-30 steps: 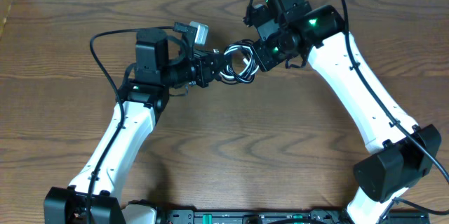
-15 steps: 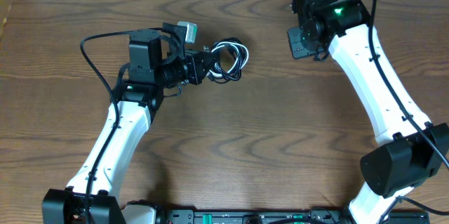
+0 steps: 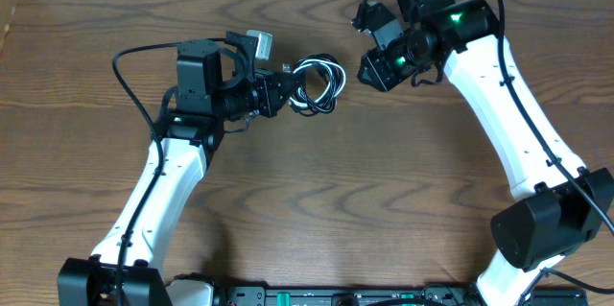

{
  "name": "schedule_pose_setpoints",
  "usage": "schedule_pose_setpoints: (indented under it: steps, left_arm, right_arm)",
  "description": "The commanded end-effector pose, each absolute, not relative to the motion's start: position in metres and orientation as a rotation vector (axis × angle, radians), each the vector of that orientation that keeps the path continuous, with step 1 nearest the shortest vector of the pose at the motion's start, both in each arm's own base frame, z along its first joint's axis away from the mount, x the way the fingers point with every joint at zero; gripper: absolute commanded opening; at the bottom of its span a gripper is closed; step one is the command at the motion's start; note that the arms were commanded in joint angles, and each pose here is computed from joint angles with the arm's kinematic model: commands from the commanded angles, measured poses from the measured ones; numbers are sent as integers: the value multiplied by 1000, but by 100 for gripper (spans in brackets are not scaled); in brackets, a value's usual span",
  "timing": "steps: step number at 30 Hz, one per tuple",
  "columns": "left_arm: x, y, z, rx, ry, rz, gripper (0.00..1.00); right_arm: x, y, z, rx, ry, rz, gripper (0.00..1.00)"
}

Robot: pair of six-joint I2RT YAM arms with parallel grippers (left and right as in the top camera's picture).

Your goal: Untangle cables

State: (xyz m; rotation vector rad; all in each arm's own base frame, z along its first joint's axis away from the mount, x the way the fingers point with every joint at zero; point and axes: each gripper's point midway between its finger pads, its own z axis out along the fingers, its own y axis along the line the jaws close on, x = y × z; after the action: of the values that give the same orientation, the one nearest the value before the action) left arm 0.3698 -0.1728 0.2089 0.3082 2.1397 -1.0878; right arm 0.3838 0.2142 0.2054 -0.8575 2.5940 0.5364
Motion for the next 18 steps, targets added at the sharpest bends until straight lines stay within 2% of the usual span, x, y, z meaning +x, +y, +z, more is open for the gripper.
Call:
schedule_pose_setpoints:
  steps: [1, 9, 13, 16, 18]
  left_arm:
    - [361, -178, 222, 346, 2102, -1152, 8]
    - [352, -185, 229, 394, 2074, -1231, 8]
    - [352, -185, 229, 398, 2073, -1238, 8]
    - [352, -185, 229, 398, 2073, -1238, 8]
    - [352, -185, 229, 398, 2073, -1238, 8]
  right_arm:
    - [368, 234, 218, -954, 2522, 662, 31]
    - [370, 240, 211, -978, 2514, 584, 36]
    - [376, 234, 195, -922, 2552, 512, 33]
    - [376, 234, 184, -910, 2567, 513, 24]
    - [376, 233, 180, -910, 2573, 507, 22]
